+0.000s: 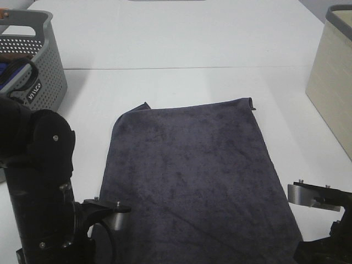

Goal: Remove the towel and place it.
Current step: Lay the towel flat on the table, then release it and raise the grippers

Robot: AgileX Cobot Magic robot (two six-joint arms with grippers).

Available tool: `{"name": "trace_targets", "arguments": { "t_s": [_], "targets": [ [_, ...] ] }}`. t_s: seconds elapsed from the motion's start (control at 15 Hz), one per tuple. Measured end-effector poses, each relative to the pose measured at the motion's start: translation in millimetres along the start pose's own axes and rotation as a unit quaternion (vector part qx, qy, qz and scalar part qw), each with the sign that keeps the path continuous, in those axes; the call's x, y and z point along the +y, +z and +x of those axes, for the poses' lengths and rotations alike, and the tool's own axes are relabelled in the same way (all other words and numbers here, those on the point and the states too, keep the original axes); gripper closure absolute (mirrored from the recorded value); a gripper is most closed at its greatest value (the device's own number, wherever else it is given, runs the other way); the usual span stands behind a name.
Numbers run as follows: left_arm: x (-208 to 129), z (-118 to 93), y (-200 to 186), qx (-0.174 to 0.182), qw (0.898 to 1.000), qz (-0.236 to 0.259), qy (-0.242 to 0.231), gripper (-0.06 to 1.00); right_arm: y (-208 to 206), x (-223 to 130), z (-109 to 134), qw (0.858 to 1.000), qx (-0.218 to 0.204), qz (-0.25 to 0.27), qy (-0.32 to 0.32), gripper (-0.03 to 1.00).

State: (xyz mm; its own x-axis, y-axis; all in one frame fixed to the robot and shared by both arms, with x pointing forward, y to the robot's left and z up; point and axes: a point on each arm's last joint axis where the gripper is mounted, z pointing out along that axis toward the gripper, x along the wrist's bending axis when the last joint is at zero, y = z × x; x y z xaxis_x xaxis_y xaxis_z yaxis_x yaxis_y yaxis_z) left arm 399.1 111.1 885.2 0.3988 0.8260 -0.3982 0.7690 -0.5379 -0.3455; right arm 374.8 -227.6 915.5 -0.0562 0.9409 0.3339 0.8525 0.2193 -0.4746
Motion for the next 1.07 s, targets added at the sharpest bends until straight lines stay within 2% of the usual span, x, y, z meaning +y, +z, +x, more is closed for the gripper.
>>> {"name": "trace_targets", "arguments": {
  "t_s": [0.27, 0.4, 0.47, 0.6, 0.67, 0.73, 0.8, 0.87, 1.07],
  "targets": [
    [2.5, -0.5, 5.6, -0.017, 1.000, 0.010, -0.015, 0.92, 5.3, 5.3, 0.7, 1.000, 0.016, 0.013, 0.001, 0.96],
    [2.4, -1.8, 5.6, -0.025, 0.999, 0.011, -0.020, 0.81, 5.3, 5.7, 0.8, 1.000, 0.017, 0.011, 0.000, 0.92],
    [2.3, -3.0, 5.5, -0.031, 0.999, 0.012, -0.024, 0.69, 5.3, 5.8, 0.9, 1.000, 0.017, 0.011, 0.001, 0.84],
    [0.7, -5.3, 4.4, -0.041, 0.999, 0.018, -0.029, 0.51, 5.3, 5.9, 1.8, 1.000, 0.022, 0.010, 0.003, 0.64],
    [-0.2, -6.5, 3.3, -0.045, 0.998, 0.023, -0.036, 0.42, 5.1, 5.9, 3.0, 1.000, 0.028, 0.010, 0.004, 0.59],
    [-1.3, -7.7, 1.3, -0.046, 0.998, 0.023, -0.040, 0.35, 4.2, 5.4, 4.0, 0.999, 0.032, 0.006, 0.005, 0.48],
    [-2.5, -8.8, -0.6, -0.048, 0.998, 0.022, -0.039, 0.33, 3.5, 4.8, 4.4, 0.999, 0.032, 0.004, 0.004, 0.37],
    [-3.2, -9.3, -1.5, -0.048, 0.998, 0.023, -0.038, 0.30, 1.7, 3.2, 5.2, 0.999, 0.033, -0.002, 0.001, 0.32],
    [-3.3, -18.6, -18.5, -0.055, 0.998, 0.006, -0.014, 0.28, -9.3, 0.0, 9.7, 0.999, 0.033, -0.036, -0.016, 0.27]
  ]
}}
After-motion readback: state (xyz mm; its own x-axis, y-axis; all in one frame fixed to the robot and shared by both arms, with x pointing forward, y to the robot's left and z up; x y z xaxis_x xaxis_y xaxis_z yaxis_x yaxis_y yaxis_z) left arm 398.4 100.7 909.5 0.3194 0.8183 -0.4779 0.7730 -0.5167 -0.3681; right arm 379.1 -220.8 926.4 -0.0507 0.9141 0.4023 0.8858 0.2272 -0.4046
